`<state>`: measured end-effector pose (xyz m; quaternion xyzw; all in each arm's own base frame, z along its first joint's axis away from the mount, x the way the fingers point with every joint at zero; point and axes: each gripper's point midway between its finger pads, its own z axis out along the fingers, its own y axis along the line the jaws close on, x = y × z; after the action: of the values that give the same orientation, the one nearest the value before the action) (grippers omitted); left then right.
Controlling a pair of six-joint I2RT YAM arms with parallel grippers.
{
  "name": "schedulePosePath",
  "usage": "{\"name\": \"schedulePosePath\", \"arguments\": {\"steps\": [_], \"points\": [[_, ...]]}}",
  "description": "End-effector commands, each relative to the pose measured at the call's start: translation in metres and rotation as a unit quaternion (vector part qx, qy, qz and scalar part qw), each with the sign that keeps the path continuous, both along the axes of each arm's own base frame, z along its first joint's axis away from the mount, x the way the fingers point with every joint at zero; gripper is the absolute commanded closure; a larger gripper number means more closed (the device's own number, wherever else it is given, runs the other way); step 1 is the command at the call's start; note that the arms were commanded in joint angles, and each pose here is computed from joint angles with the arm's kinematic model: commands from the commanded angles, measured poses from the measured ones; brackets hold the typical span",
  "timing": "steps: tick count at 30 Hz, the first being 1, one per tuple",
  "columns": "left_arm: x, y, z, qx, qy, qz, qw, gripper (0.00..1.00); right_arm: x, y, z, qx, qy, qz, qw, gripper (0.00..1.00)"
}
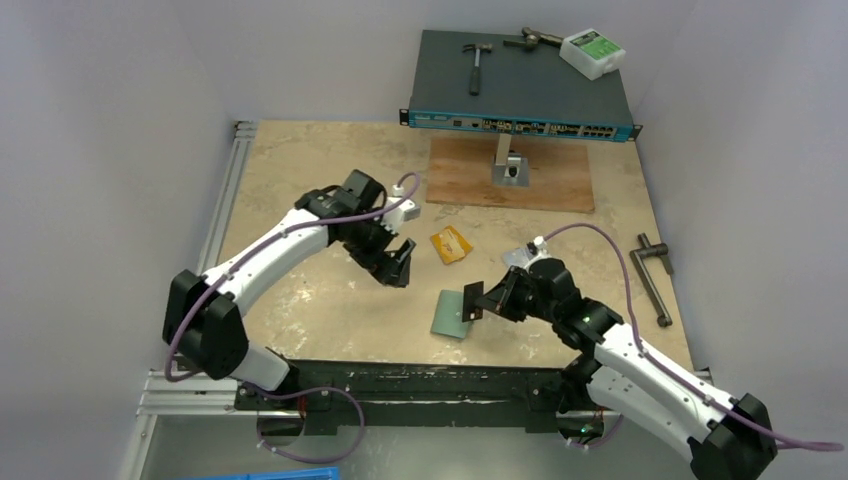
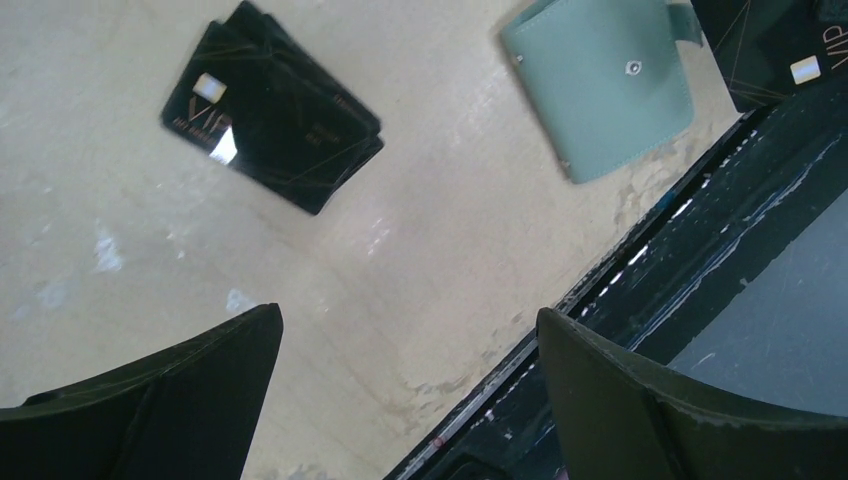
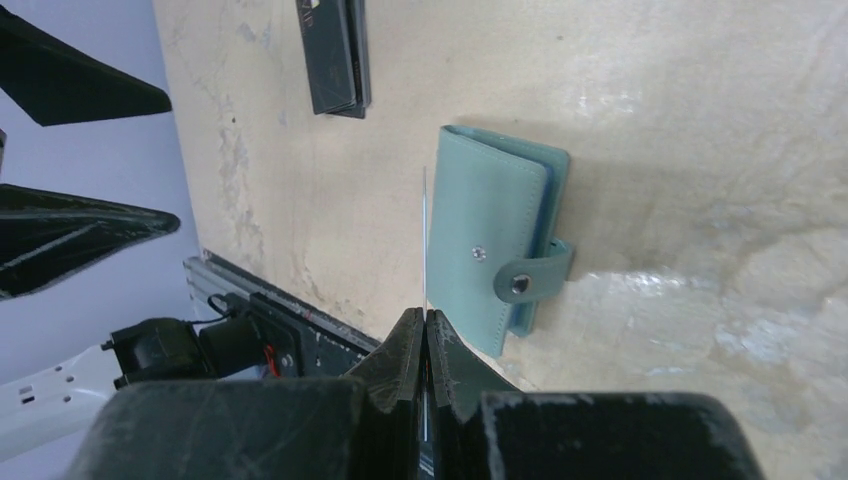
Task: Put the credit cards into the card holder
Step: Pick up the credit card from the center of the board, then insert the credit card into the card holder.
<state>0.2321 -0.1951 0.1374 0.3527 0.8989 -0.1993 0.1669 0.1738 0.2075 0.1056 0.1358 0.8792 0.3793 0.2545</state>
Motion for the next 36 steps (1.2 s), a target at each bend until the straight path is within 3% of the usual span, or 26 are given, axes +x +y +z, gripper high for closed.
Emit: {"name": "schedulePosePath", "arguments": {"steps": [1,10,23,29,36], "points": [[0.014,-0.052,-0.001,-0.017,-0.006,0.004,1.000,0.00,-0.010,-0.026,-0.015,-0.036,0.029,-0.050,0.998,1.00],[0.006,-0.095,-0.034,-0.038,0.057,0.032,0.997,0.00,-0.045,-0.028,-0.038,-0.029,0.080,-0.003,0.996,1.00],[-0.025,-0.122,-0.059,-0.092,0.108,-0.009,0.990,0.01,-0.076,-0.020,-0.061,-0.010,0.114,0.070,0.991,1.00],[-0.033,-0.133,-0.069,-0.120,0.132,-0.027,0.984,0.17,-0.070,-0.012,-0.044,0.018,0.078,0.084,0.993,1.00],[-0.038,-0.132,-0.085,-0.115,0.154,-0.022,0.981,0.18,-0.068,-0.007,-0.039,0.033,0.059,0.094,0.993,1.00]]}}
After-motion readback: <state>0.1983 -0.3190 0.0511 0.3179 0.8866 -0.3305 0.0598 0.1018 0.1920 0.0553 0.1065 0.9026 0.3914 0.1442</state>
